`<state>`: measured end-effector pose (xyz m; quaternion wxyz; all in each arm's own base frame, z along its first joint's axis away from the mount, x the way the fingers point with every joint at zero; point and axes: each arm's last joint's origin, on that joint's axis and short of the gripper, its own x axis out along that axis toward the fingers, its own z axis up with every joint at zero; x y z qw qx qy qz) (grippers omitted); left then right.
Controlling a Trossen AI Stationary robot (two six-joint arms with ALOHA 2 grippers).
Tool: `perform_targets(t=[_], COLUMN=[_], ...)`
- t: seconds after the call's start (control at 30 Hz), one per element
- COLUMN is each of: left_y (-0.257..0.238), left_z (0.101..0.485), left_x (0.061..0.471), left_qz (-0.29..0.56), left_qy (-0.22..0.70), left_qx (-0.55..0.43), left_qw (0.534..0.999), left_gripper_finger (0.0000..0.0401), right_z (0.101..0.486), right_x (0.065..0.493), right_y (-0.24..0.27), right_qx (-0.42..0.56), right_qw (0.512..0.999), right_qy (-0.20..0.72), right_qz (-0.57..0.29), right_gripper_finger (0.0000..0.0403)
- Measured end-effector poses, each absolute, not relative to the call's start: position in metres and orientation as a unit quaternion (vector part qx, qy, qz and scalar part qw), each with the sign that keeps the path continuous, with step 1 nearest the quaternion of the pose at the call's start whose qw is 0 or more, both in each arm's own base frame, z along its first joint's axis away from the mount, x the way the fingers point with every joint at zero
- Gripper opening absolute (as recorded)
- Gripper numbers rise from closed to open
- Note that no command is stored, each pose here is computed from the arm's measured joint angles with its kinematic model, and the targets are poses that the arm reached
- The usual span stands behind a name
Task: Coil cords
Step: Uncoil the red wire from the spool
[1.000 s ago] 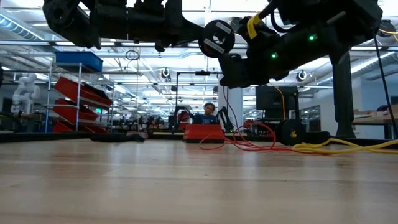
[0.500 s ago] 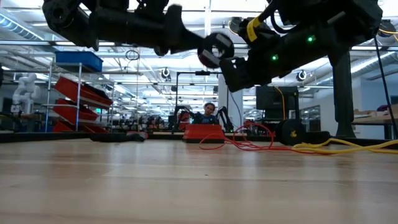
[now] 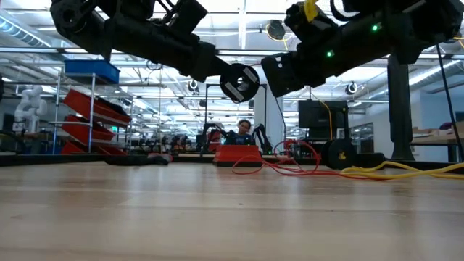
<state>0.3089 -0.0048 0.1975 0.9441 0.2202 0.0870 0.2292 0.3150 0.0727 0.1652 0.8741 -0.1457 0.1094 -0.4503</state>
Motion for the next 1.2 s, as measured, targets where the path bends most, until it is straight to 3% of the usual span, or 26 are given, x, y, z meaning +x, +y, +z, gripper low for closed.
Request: perform_targets(t=[0.43, 0.63, 0.87, 1.0, 1.2], left_y=[0.01, 0.01, 0.01, 0.01, 0.01], left_z=[0.202, 0.207, 0.206, 0.207, 0.209], left_x=[0.309, 0.31, 0.31, 0.31, 0.309], left_qz=[0.262, 0.248, 0.246, 0.248, 0.249], left_qy=[0.064, 0.032, 0.037, 0.032, 0.024], left_qx=[0.186, 0.164, 0.166, 0.167, 0.166], left_qw=[0.945, 0.954, 0.954, 0.954, 0.954], left_gripper_finger=[0.0, 0.0, 0.0, 0.0, 0.0], right_z=[0.169, 0.155, 0.147, 0.149, 0.143], right_x=[0.325, 0.325, 0.317, 0.315, 0.314], right_y=[0.074, 0.057, 0.049, 0.053, 0.059], right_qx=[-0.127, -0.093, -0.11, -0.111, -0.086], right_qw=[0.946, 0.938, 0.885, 0.889, 0.917], right_qy=[0.082, 0.134, 0.16, 0.16, 0.194], right_qz=[-0.285, -0.306, -0.423, -0.415, -0.338], right_gripper_finger=[0.0, 0.0, 0.0, 0.0, 0.0])
